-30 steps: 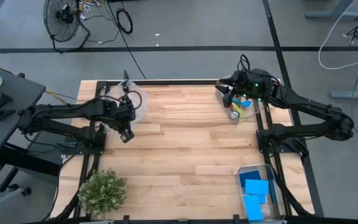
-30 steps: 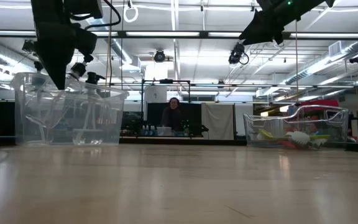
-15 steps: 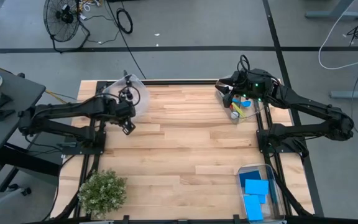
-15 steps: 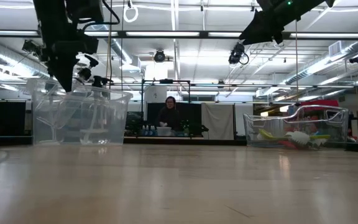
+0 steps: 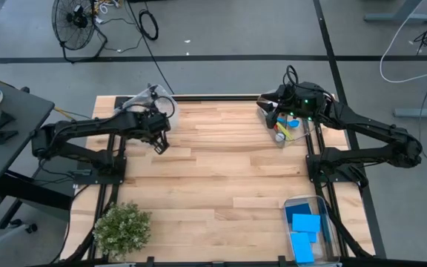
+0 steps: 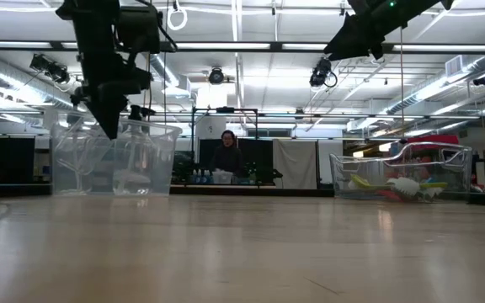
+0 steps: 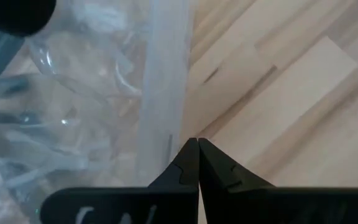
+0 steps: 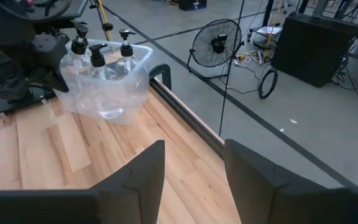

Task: Pick & Place Kitchen Sink Supplies
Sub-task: Return to Home Position

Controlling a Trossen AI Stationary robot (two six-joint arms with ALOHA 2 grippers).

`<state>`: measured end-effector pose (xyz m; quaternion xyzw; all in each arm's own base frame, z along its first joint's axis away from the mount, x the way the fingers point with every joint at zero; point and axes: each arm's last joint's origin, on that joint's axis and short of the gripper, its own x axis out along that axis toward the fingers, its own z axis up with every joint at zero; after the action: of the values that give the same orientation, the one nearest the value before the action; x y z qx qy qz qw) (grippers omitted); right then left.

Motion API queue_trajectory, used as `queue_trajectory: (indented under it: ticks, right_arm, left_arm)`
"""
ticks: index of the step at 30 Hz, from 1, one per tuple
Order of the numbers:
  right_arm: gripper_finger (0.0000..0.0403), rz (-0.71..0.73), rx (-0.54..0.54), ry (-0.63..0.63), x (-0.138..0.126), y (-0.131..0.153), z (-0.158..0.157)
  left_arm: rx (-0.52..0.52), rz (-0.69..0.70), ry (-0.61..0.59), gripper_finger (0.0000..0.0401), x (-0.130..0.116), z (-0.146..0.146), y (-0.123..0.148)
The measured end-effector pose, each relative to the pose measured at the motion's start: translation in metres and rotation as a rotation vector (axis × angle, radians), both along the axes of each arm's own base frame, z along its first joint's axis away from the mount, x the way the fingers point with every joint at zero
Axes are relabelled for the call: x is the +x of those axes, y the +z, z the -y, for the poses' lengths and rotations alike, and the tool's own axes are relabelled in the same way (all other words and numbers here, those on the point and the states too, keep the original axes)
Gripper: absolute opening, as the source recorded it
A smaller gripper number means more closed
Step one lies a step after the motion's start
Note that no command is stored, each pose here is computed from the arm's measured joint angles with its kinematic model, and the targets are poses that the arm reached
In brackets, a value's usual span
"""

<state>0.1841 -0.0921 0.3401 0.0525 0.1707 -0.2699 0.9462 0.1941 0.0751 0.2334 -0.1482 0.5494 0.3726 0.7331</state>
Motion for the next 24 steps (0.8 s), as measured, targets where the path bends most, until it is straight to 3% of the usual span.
queue_trajectory:
  ticks: [16,24]
  right_arm:
    - [0.0166,-0.001,0.0,0.0,0.0,0.0,0.0]
    - [0.0166,-0.002,0.0,0.001,0.0,0.0,0.0]
  left_arm:
    - [0.077,-0.047,0.105,0.0,-0.005,-0.026,-0.004]
    - [0.027,-0.02,0.085,0.0,-0.005,-0.029,-0.005]
